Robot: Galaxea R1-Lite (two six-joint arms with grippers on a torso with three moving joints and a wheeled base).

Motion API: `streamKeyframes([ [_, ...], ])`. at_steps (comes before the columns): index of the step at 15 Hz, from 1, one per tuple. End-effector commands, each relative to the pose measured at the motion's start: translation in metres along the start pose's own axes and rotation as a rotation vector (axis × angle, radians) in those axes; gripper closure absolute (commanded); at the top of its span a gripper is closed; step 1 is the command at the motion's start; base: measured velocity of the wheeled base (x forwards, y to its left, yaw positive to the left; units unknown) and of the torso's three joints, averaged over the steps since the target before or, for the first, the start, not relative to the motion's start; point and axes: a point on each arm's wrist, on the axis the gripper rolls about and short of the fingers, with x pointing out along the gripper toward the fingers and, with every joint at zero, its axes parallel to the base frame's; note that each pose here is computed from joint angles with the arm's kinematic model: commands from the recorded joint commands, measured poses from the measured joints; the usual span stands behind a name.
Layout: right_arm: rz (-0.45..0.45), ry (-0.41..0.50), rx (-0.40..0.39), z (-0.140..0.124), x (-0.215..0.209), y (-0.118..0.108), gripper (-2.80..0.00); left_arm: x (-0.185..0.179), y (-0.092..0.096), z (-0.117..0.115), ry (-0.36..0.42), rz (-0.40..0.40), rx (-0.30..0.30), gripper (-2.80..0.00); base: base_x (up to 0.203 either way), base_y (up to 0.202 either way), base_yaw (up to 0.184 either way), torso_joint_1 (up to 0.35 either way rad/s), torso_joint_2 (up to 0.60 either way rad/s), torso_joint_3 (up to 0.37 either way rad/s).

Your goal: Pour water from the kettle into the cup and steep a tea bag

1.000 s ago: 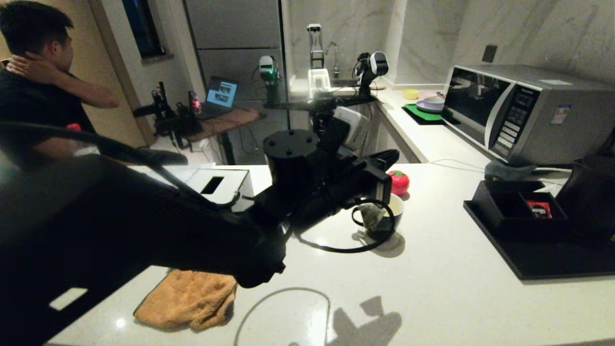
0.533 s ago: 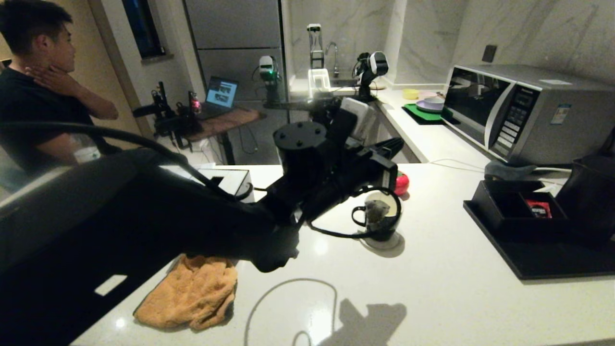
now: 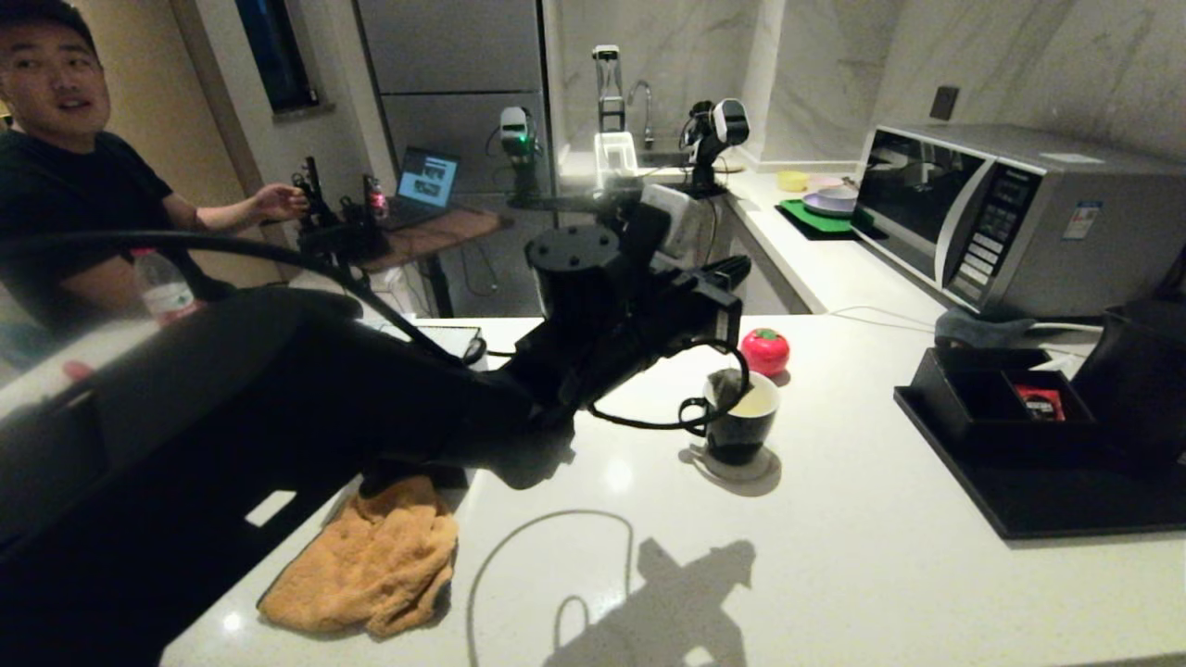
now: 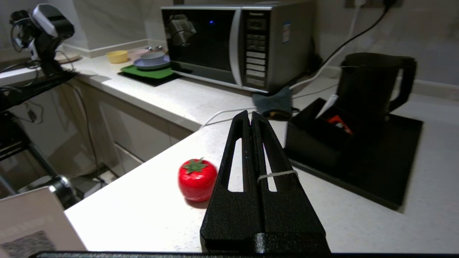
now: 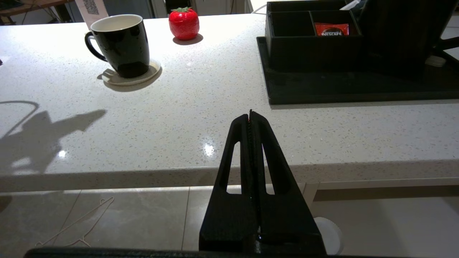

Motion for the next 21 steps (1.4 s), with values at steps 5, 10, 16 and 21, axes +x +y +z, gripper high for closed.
streamKeyframes([
  [5, -0.001, 0.0, 0.0, 0.0, 0.0, 0.0, 0.0, 0.021, 0.017, -0.004, -0.026, 0.018, 0.01, 0.0, 0.0, 0.0, 0.0, 0.0, 0.0, 0.0],
  [10, 0.001, 0.0, 0.0, 0.0, 0.0, 0.0, 0.0, 0.025, 0.017, -0.014, -0.015, 0.015, 0.007, 0.0, 0.0, 0.0, 0.0, 0.0, 0.0, 0.0],
  [16, -0.001, 0.0, 0.0, 0.0, 0.0, 0.0, 0.0, 0.028, 0.019, -0.027, 0.0, 0.017, 0.005, 0.0, 0.0, 0.0, 0.0, 0.0, 0.0, 0.0],
  [21, 0.001, 0.0, 0.0, 0.0, 0.0, 0.0, 0.0, 0.032, 0.017, -0.043, 0.02, 0.009, 0.0, 0.0, 0.0, 0.0, 0.0, 0.0, 0.0, 0.0],
])
